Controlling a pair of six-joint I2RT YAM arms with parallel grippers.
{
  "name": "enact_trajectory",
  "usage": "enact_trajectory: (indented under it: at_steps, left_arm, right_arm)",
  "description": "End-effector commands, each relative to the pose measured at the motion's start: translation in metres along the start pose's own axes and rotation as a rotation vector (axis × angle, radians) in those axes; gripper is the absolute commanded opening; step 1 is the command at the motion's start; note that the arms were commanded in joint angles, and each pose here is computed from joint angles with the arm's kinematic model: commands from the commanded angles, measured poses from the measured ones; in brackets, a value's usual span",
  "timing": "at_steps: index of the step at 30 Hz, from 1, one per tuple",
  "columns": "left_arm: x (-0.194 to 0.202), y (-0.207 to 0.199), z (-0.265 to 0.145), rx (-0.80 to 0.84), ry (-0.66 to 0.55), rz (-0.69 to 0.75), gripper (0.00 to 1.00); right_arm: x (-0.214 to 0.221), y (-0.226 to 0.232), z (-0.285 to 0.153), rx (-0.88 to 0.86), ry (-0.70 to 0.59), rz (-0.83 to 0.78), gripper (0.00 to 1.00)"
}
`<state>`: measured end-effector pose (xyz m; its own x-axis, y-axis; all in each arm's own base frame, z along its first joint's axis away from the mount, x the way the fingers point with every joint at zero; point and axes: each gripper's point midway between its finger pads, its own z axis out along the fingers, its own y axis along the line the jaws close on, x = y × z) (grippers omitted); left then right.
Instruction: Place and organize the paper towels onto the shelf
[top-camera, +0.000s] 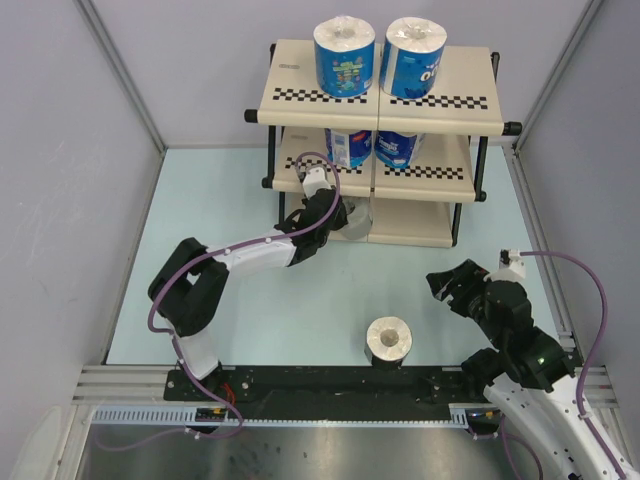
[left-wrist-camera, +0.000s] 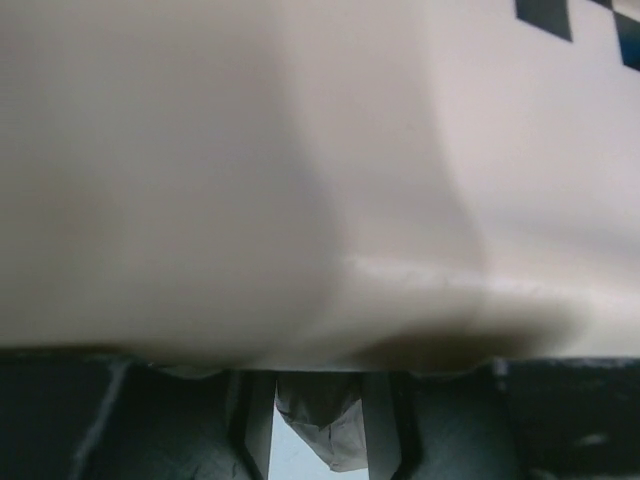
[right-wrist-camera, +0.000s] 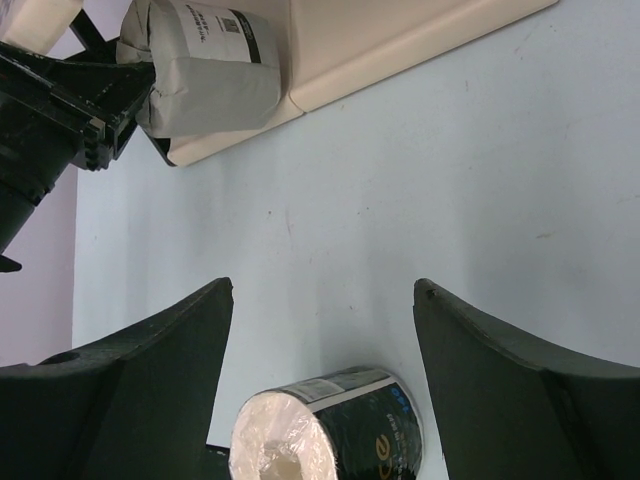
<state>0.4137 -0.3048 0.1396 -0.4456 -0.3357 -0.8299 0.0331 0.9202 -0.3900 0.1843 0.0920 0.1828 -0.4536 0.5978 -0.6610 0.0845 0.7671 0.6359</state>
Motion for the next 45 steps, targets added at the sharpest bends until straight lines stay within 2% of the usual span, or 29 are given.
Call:
enact_trajectory:
  at_steps: [1, 3, 4, 5, 7, 10, 13, 23, 29, 33, 39, 45]
  left_arm:
    - [-0.028, -0.002, 0.007, -0.033, -0.078, -0.094, 0.51]
    - [-0.028, 0.002, 0.006, -0.048, -0.079, -0.099, 0.66]
    - [-0.027, 0.003, 0.005, -0.051, -0.075, -0.098, 0.79]
    - [-0.027, 0.004, 0.004, -0.051, -0.075, -0.099, 0.85]
    - [-0.028, 0.003, -0.001, -0.038, -0.074, -0.104, 0.93]
    - [-0.031, 0.001, -0.01, -0.008, -0.071, -0.116, 0.97]
    - [-0.032, 0.001, -0.021, 0.017, -0.063, -0.124, 1.0]
    - [-0.054, -0.005, -0.058, 0.111, -0.088, -0.131, 1.0]
    - [-0.051, 0.002, -0.089, 0.161, -0.055, -0.119, 1.0]
    - [-0.028, 0.019, -0.105, 0.165, 0.009, -0.09, 1.0]
    - [-0.009, 0.037, -0.121, 0.167, 0.053, -0.08, 1.0]
    - [0.001, 0.044, -0.123, 0.156, 0.077, -0.073, 1.0]
  right_arm:
    - [0.0, 0.001, 0.003, 0.0, 0.0, -0.018, 0.78]
    - [0.0, 0.001, 0.003, -0.001, 0.001, -0.017, 0.78]
    - [0.0, 0.001, 0.003, -0.002, 0.002, -0.017, 0.78]
    - [0.0, 0.001, 0.003, -0.002, 0.0, -0.017, 0.78]
    - [0.001, 0.002, 0.002, -0.005, 0.003, -0.017, 0.78]
    - [0.0, 0.002, 0.001, -0.012, 0.0, -0.013, 0.78]
    - [0.001, 0.004, 0.001, -0.021, 0.006, -0.019, 0.78]
    - [0.011, 0.019, 0.004, -0.083, 0.079, -0.053, 0.77]
    - [0.035, 0.03, 0.0, -0.114, 0.267, -0.134, 0.77]
    - [0.058, 0.026, -0.011, -0.083, 0.423, -0.192, 0.77]
    - [0.07, 0.03, -0.036, -0.093, 0.503, -0.238, 0.76]
    - [0.091, 0.036, -0.042, -0.103, 0.601, -0.276, 0.75]
